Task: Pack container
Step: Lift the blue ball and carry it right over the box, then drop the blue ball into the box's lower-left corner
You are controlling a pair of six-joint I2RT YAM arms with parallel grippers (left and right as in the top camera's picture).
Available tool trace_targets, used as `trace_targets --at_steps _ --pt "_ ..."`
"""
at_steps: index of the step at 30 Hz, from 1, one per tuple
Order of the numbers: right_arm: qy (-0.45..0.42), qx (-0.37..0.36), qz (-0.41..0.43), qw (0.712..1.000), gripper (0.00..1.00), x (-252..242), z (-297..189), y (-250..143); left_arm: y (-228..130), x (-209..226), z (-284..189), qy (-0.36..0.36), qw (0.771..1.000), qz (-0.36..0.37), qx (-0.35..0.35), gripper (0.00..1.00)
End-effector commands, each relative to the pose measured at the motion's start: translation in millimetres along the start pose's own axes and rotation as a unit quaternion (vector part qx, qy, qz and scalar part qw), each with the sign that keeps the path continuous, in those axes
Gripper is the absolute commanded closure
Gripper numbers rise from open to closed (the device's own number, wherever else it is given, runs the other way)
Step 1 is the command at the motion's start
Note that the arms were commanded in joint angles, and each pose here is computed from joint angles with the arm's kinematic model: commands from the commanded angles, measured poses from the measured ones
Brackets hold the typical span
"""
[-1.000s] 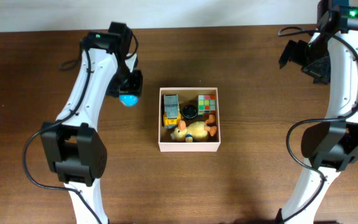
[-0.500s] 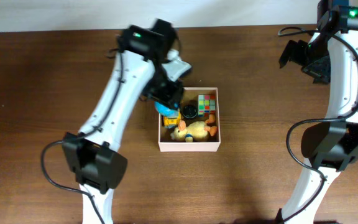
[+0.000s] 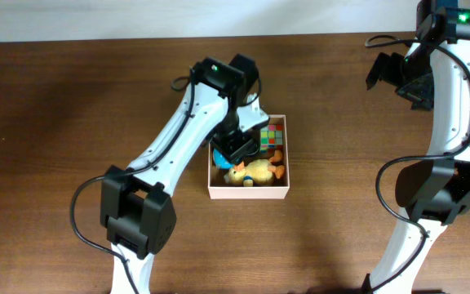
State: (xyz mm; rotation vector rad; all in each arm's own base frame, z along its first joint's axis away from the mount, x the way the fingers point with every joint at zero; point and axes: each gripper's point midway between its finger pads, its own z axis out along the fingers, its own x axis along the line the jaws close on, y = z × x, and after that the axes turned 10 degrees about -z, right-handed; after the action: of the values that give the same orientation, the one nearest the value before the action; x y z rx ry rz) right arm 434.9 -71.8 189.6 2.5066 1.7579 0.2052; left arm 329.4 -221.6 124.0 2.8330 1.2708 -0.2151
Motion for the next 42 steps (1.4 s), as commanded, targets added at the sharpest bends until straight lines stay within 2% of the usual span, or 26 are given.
trace_targets --at_steps 1,8,11,14,20,28,33,36,37,42 --pt "0.006 -0.030 0.003 1.000 0.01 3.1 -22.2 1.8 -11.6 5.1 25.8 -0.003 0.999 0.019 0.029 0.42" --pt "0.006 -0.030 0.003 1.000 0.01 3.1 -22.2 1.8 -18.9 7.5 55.2 -0.006 0.999 0.017 0.043 0.41" --pt "0.006 -0.030 0.003 1.000 0.02 3.1 -22.4 1.8 -17.7 7.9 55.5 -0.006 0.999 0.017 0.041 0.26" --pt "0.006 -0.030 0.003 1.000 0.01 3.1 -22.4 1.8 -15.0 8.5 55.6 -0.004 0.999 0.018 0.035 0.15" --pt "0.006 -0.030 0.003 1.000 0.01 3.1 -22.2 1.8 -4.0 9.3 47.2 0.000 1.000 0.021 0.014 0.14" --pt "0.006 -0.030 0.003 1.000 0.01 3.1 -22.2 1.8 45.4 -8.6 -28.9 -0.025 0.993 0.040 -0.106 0.17" --pt "0.006 -0.030 0.003 1.000 0.01 3.1 -22.2 1.8 53.1 -8.1 -87.2 0.003 0.986 0.039 -0.160 0.16" --pt "0.006 -0.030 0.003 1.000 0.01 3.1 -22.4 1.8 48.6 12.4 -122.6 0.069 0.980 -0.009 -0.185 0.13" --pt "0.006 -0.030 0.003 1.000 0.01 3.1 -22.4 1.8 45.3 23.8 -135.1 0.100 0.975 -0.036 -0.194 0.08" --pt "0.006 -0.030 0.003 1.000 0.01 3.1 -22.4 1.8 14.5 78.1 -191.3 0.219 0.932 -0.171 -0.232 0.01"
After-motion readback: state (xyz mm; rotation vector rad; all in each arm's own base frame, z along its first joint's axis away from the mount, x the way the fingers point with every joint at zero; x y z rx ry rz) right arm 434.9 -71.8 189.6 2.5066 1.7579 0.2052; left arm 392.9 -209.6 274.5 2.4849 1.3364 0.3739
